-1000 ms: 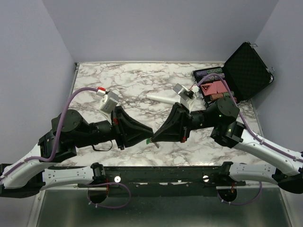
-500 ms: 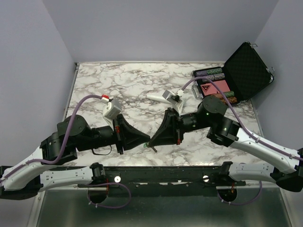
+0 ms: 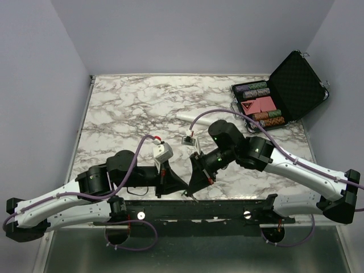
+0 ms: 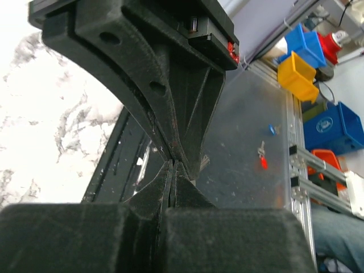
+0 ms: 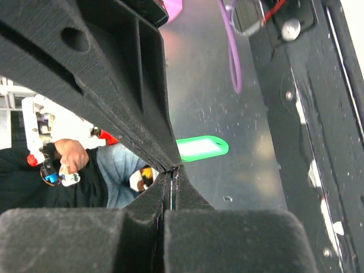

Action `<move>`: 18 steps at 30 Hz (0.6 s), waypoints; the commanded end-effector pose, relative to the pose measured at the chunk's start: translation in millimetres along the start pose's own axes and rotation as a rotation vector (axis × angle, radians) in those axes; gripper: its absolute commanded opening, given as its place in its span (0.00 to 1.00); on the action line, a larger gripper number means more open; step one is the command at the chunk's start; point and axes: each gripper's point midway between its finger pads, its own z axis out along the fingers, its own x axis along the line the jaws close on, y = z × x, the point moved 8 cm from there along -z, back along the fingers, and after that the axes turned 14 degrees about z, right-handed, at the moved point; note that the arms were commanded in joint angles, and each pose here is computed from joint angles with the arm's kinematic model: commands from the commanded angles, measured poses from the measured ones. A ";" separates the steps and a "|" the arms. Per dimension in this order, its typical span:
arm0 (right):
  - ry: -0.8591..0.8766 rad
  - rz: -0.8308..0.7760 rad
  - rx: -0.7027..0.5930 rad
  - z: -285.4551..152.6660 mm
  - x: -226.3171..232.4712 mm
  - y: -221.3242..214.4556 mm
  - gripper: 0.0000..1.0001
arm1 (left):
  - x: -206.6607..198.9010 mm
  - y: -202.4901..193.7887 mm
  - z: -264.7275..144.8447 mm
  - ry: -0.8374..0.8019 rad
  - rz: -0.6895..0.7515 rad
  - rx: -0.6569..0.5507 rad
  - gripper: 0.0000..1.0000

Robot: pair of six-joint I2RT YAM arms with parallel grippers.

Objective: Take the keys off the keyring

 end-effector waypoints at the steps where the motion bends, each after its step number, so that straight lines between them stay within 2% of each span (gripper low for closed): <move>1: 0.010 -0.109 -0.130 4.0 17.0 27.7 0.01 | -2.3 -28.6 25.5 -0.146 -0.015 0.122 0.00; 12: 0.015 -0.137 -0.093 3.4 14.5 24.1 0.01 | -9.3 -37.3 37.6 -0.304 -0.009 0.177 0.00; 15: 0.011 -0.145 -0.091 3.3 14.8 24.9 0.01 | -7.8 -33.4 40.1 -0.284 0.001 0.185 0.00; 18: -0.002 -0.160 -0.108 1.6 15.3 26.0 0.01 | 0.0 -21.5 39.6 -0.153 -0.003 0.180 0.20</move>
